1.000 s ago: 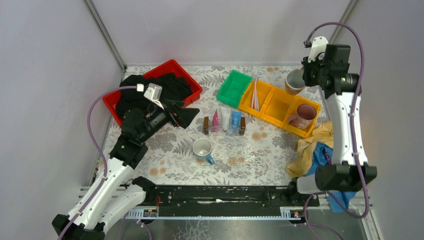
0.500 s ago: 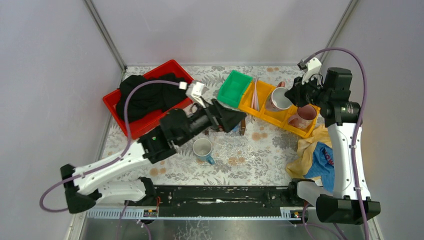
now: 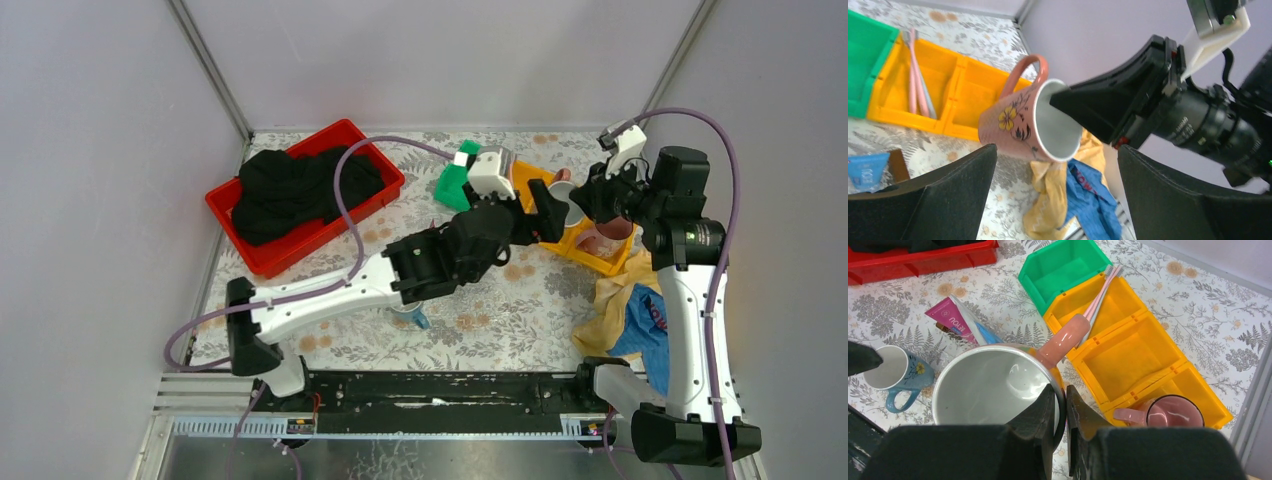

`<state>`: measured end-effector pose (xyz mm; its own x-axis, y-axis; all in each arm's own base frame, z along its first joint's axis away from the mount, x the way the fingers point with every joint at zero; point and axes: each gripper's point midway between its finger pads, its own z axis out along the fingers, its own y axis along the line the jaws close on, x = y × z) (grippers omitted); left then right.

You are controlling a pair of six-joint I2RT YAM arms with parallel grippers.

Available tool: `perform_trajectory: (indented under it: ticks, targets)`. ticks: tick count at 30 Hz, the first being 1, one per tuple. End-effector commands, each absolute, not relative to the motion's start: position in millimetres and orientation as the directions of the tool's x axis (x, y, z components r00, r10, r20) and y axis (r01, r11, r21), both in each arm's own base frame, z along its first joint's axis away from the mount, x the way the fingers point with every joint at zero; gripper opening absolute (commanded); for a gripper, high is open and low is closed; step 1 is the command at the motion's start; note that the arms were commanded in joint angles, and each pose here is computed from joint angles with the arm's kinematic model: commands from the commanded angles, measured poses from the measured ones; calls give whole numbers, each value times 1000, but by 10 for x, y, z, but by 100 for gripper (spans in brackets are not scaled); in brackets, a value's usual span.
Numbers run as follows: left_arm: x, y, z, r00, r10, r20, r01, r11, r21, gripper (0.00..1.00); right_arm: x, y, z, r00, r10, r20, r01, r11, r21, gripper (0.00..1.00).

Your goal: Prepare toiletry sets of a toothbrush and toothpaste on the tray

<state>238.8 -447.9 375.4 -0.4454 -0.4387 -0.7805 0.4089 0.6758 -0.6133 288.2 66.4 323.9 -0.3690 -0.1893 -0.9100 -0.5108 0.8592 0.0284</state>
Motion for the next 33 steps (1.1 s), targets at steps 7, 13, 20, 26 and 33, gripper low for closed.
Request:
perform_trajectory:
  ticks: [7,13,20,26,33]
  targets:
    - [2716,-4618,3536,-327,-282,-902,325,863,-388,88,2964,655,3492,-258,-204,-944,-496,867,-52,0]
    - [2813,-4711,3423,-307,-215,-927,315,896,-312,73,2991,626,3511,-248,-226,-942,-477,875,-84,0]
    - [2908,-4759,3362,-306,-190,-933,313,905,-288,44,2991,652,3509,-241,-243,-940,-469,877,-106,0]
    - [3011,-4776,3317,-327,-196,-924,320,898,-303,11,2978,762,3474,-240,-261,-935,-480,869,-119,0]
    - [3058,-4798,3287,-292,-165,-942,353,897,-267,0,2930,1008,3401,-238,-286,-928,-525,842,-125,0]
